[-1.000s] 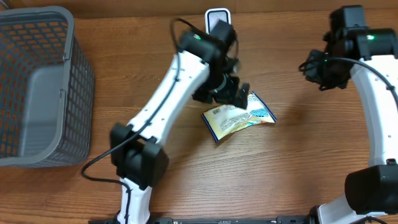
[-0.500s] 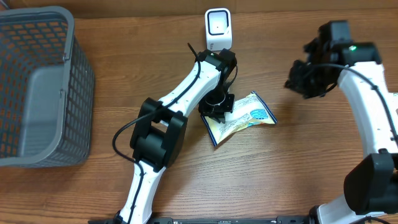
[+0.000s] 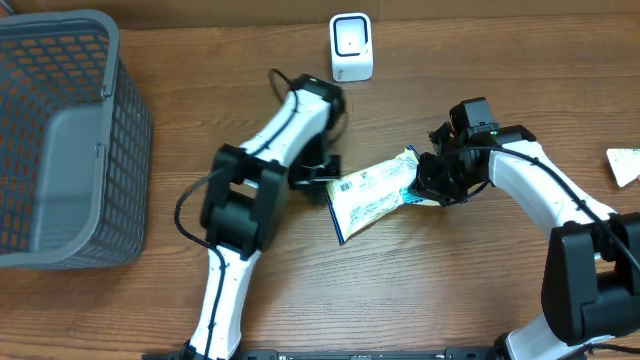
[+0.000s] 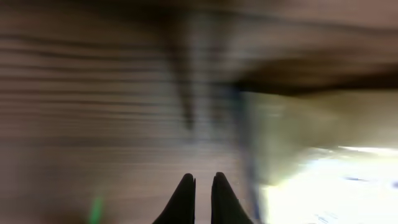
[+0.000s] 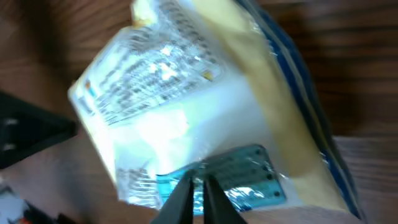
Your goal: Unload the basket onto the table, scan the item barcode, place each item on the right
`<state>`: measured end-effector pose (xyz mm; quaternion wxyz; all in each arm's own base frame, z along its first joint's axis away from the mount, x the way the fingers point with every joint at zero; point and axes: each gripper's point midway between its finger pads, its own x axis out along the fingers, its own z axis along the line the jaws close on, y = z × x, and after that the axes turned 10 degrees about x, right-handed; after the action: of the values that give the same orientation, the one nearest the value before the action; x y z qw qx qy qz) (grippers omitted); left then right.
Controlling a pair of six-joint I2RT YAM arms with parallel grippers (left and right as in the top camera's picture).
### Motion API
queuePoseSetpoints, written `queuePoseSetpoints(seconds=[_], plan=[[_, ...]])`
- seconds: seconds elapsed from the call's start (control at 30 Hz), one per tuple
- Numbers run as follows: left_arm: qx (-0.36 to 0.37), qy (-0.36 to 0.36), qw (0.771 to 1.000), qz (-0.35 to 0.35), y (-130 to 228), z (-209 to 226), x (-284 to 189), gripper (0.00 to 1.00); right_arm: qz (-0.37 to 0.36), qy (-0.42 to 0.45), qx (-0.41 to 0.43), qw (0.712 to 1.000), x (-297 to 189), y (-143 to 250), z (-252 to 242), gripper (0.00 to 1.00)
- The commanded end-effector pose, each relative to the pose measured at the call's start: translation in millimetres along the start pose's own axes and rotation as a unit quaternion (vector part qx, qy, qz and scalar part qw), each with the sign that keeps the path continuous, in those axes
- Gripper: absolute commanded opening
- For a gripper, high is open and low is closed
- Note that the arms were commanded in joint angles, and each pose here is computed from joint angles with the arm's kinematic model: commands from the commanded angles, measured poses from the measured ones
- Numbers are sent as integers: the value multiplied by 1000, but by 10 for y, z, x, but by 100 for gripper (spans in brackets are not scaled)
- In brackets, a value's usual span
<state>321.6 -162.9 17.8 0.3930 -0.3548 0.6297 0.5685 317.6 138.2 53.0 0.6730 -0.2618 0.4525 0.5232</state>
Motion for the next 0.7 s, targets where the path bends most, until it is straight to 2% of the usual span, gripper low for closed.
queuePoseSetpoints(seconds=[0.0, 0.1, 0.13, 0.2, 0.23, 0.33, 0.4, 0.47, 0.5, 0.67], plan=[[-38, -15, 998, -43, -148, 272, -323, 4, -43, 62, 9, 997, -124, -186, -151, 8], [-48, 3, 995, -93, -190, 348, -686, 4, -74, 117, 14, 990, -357, -316, -231, 15], [-50, 14, 992, -117, -202, 359, -840, 4, -87, 136, 13, 987, -471, -371, -238, 25], [-48, 37, 986, -155, -217, 337, -1071, 4, -106, 147, 7, 983, -619, -453, -184, 58], [-43, 50, 983, -172, -223, 313, -1175, 4, -110, 141, -7, 984, -664, -488, -122, 68], [-38, 73, 977, -196, -217, 256, -1317, 44, -104, 108, -42, 988, -667, -499, 34, 84], [-37, 75, 978, -193, -205, 246, -1308, 76, -80, 89, -64, 991, -598, -447, 89, 94], [-35, 72, 979, -185, -193, 234, -1253, 97, -55, 73, -86, 992, -496, -400, 114, 100], [-35, 72, 980, -182, -189, 234, -1233, 100, -47, 72, -93, 992, -436, -394, 98, 100], [-37, 68, 983, -166, -169, 252, -1124, 100, -9, 73, -88, 993, -105, -395, -32, 100]])
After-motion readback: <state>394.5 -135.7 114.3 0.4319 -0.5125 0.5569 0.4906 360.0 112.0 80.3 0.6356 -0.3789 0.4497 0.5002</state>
